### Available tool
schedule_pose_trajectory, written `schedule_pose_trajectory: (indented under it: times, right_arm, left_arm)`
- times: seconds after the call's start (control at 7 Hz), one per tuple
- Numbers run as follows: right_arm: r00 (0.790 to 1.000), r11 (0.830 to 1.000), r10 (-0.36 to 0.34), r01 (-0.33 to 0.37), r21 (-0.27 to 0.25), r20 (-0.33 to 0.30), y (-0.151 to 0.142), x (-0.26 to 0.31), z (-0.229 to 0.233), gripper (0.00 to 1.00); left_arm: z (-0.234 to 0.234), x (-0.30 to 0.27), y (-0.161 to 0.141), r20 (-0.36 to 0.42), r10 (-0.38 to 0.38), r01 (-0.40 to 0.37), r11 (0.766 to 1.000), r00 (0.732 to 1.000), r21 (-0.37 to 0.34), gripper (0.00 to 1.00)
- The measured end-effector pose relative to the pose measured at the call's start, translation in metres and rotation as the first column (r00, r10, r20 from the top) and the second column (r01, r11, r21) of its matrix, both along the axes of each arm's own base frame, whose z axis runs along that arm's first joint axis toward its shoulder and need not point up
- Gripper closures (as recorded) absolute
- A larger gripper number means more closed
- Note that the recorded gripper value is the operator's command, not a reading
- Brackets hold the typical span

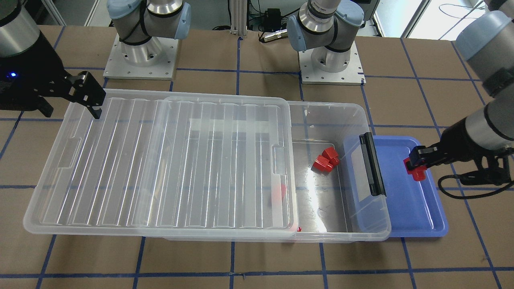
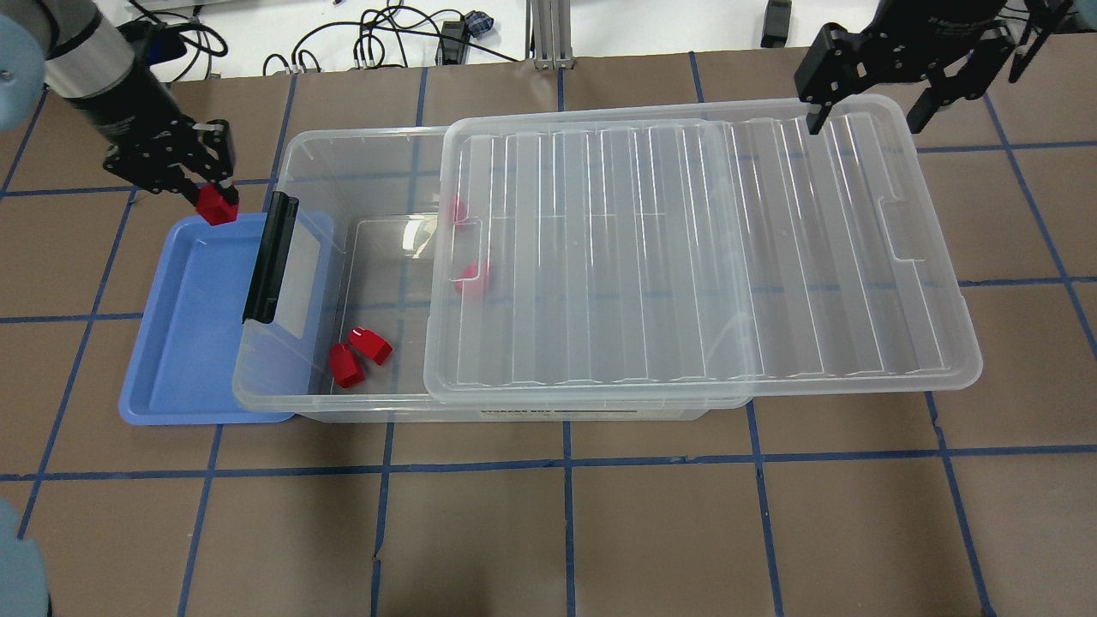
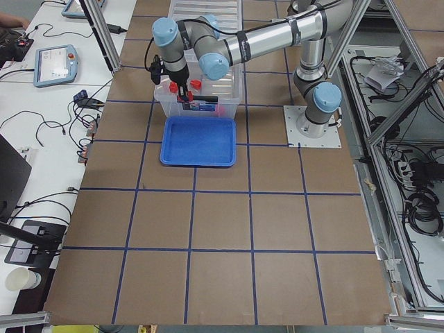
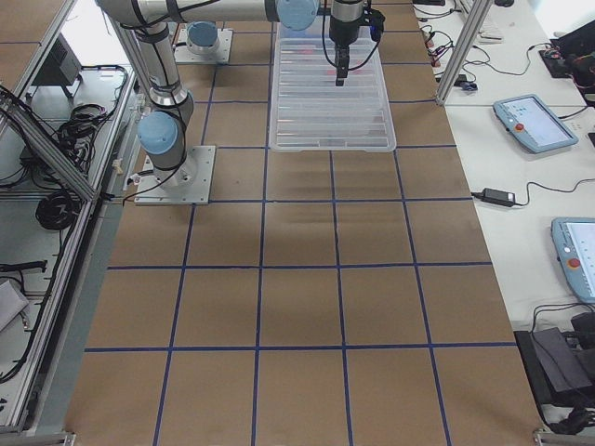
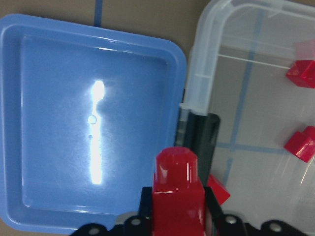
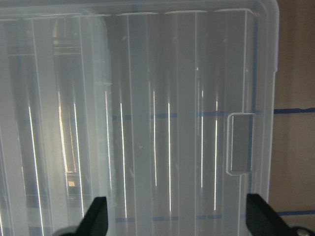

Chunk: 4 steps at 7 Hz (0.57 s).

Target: Place red block in blue tray from box

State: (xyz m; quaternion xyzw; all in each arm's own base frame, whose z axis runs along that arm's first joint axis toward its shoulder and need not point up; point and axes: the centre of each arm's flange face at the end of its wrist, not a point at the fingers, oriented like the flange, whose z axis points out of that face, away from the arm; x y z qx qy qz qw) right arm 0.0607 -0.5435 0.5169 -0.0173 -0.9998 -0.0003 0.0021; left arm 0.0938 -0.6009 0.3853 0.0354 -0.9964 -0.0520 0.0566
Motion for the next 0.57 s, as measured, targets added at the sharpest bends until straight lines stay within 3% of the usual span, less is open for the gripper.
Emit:
schedule_pose_trajectory:
  times: [0.29,0.57]
  right_arm:
    - [1.0,1.0,0.007,-0.007,0.019,0.001,-0.002,-0.057,-0.002,0.0]
    - [0.999,0.998,0.049,-0.049,0.037,0.004,0.002,-0.122,-0.007,0.0]
  left_arm:
    - [-0.043,0.057,0.01,-0.038,-0.07,0.07,0.998,0.997,0.001,1.0]
    - [-0.09,0.065,0.017,-0.025,-0.103,0.102,0.994,0.994,-0.034,1.0]
